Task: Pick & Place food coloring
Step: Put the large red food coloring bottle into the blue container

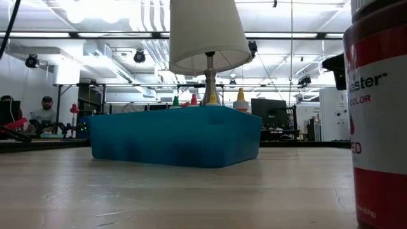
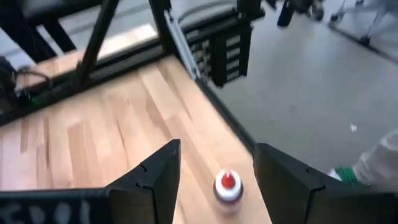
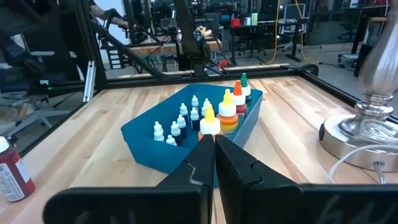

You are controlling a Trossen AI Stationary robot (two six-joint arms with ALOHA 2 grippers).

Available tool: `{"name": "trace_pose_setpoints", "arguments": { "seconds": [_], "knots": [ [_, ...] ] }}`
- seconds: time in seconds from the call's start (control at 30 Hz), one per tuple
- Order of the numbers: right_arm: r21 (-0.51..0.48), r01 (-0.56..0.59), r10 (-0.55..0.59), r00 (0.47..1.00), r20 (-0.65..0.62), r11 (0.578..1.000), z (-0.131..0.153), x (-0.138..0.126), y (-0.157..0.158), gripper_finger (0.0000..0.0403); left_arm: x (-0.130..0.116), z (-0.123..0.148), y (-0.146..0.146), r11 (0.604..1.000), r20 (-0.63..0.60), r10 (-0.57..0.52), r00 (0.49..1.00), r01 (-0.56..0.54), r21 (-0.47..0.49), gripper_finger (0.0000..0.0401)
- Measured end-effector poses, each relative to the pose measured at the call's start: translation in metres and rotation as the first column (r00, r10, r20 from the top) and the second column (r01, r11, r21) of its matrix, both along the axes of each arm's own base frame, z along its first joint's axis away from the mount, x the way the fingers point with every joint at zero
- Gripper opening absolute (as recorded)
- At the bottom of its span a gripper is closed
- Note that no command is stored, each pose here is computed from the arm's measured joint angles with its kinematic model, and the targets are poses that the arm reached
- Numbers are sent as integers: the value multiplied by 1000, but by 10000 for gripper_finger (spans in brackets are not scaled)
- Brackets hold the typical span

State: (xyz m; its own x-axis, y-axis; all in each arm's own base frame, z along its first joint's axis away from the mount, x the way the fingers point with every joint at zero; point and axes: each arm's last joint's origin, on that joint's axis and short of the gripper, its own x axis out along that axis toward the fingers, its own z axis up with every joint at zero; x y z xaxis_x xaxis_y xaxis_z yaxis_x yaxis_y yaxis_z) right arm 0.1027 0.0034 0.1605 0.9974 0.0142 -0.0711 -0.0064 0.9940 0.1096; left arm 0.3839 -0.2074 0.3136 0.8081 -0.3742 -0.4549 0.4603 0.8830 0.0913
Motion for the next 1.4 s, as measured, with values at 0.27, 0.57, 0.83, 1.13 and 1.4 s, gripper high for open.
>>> {"name": "trace_pose_setpoints", "arguments": {
  "seconds": [0.27, 0.57, 0.83, 1.13, 1.4],
  "knots": [
    [0, -1, 1, 1000, -1, 1000, 0, 0, 0, 8, 16, 2, -2, 999, -169, -14, 985, 20, 33, 172],
    [0, 0, 0, 1000, 0, 1000, 0, 0, 0, 8, 38, 1, -4, 993, -242, -25, 970, 51, 102, 172],
    [0, -1, 1, 1000, -1, 1000, 0, 0, 0, 8, 43, -6, -8, 993, -272, -57, 961, 83, 83, 172],
    [0, 0, 0, 1000, -1, 1000, 0, 0, 0, 8, 43, -18, -8, 991, -316, -66, 946, 99, 91, 172],
    [0, 0, 0, 1000, -1, 1000, 0, 0, 0, 8, 53, -38, -15, 991, -327, -87, 941, 117, 72, 172]
  ]
}}
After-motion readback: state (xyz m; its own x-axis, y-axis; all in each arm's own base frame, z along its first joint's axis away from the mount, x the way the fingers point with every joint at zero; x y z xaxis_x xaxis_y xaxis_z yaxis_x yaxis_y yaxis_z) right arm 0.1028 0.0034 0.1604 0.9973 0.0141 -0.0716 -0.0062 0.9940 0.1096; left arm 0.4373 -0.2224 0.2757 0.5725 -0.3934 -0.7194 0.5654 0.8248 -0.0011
